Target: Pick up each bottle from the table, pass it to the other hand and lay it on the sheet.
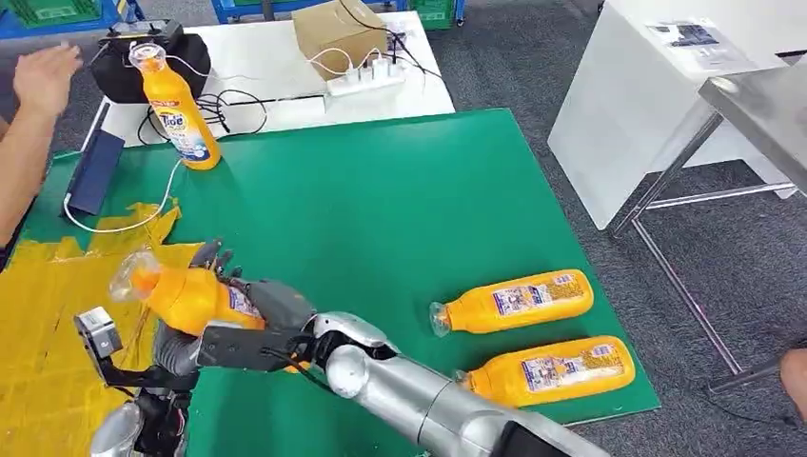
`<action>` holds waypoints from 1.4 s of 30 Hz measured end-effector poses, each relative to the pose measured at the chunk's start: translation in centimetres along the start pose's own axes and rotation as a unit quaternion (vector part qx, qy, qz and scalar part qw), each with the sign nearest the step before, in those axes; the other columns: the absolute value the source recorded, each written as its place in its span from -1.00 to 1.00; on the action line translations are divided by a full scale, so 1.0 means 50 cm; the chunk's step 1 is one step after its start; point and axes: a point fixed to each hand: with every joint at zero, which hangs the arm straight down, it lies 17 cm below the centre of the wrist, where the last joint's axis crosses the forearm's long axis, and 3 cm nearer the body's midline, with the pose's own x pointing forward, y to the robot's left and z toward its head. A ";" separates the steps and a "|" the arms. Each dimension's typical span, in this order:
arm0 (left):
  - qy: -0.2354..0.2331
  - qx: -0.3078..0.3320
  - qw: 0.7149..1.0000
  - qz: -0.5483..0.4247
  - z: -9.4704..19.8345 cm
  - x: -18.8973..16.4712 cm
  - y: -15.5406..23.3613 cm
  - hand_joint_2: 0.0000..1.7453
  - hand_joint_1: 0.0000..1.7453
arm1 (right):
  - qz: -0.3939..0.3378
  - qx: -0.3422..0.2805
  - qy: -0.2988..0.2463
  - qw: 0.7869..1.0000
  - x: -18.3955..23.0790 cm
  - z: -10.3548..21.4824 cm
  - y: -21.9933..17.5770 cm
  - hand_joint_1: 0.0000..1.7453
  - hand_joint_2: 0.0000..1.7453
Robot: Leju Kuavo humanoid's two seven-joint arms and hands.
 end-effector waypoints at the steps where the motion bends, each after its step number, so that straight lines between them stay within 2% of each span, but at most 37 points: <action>1: 0.000 0.002 1.000 -0.006 -0.001 -0.001 0.001 1.00 -1.00 | -0.002 0.001 0.001 1.000 0.000 0.000 0.002 1.00 1.00; 12: -0.002 0.006 1.000 -0.021 -0.002 0.001 0.003 1.00 -1.00 | -0.005 0.006 0.002 1.000 0.004 -0.002 0.006 1.00 1.00; 13: -0.002 0.006 1.000 -0.021 -0.002 0.001 0.003 1.00 0.78 | -0.005 0.006 0.002 1.000 0.004 -0.002 0.006 1.00 1.00; 18: -0.003 0.006 1.000 -0.021 -0.002 0.001 0.004 1.00 0.78 | -0.005 0.007 0.002 1.000 0.004 -0.002 0.006 1.00 1.00; 19: -0.004 0.006 1.000 -0.020 -0.002 0.002 0.003 1.00 1.00 | -0.004 0.007 0.001 1.000 0.004 -0.002 0.005 1.00 1.00; 37: -0.020 0.006 1.000 -0.019 -0.001 0.015 0.006 1.00 1.00 | -0.001 0.010 -0.005 1.000 0.007 -0.002 0.009 1.00 1.00; 38: -0.020 0.005 1.000 -0.021 -0.001 0.015 0.006 1.00 1.00 | -0.001 0.009 -0.005 1.000 0.007 -0.002 0.009 0.40 1.00; 42: -0.030 0.002 0.999 -0.044 -0.003 0.023 0.004 1.00 1.00 | 0.012 -0.012 -0.005 1.000 0.004 -0.004 -0.007 0.40 1.00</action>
